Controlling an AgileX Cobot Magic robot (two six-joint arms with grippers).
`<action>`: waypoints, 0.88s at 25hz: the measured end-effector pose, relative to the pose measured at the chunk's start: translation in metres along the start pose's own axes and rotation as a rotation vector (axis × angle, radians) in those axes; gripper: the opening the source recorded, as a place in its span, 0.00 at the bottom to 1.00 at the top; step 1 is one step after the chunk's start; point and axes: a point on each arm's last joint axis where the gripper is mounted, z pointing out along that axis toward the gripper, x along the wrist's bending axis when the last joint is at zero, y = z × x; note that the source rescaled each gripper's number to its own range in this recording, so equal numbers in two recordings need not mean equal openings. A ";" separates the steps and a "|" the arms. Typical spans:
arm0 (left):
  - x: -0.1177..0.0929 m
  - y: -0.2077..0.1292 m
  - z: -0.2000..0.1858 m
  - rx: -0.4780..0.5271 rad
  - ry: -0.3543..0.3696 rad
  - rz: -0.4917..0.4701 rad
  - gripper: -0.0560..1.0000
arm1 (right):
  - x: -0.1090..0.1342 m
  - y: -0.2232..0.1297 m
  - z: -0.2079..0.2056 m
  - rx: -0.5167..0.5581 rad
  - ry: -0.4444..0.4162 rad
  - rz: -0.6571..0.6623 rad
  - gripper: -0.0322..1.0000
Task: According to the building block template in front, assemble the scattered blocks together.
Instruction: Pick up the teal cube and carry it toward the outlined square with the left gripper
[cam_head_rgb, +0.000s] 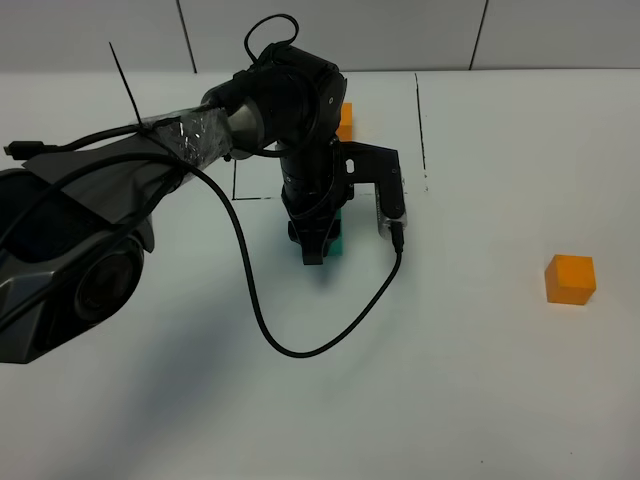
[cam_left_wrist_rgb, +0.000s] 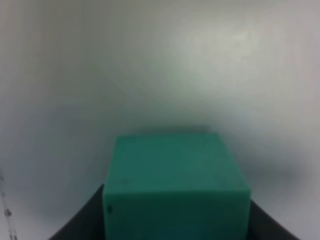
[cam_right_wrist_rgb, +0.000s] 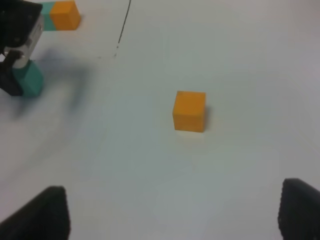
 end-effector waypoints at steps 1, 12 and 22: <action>0.000 0.000 0.002 0.001 -0.002 0.000 0.05 | 0.000 0.000 0.000 0.000 0.000 0.000 0.83; 0.001 0.000 0.007 0.003 -0.007 -0.001 0.05 | 0.000 0.000 0.000 0.000 0.000 0.000 0.83; 0.001 0.000 0.006 0.010 -0.009 0.000 0.31 | 0.000 0.000 0.000 0.000 0.000 0.000 0.83</action>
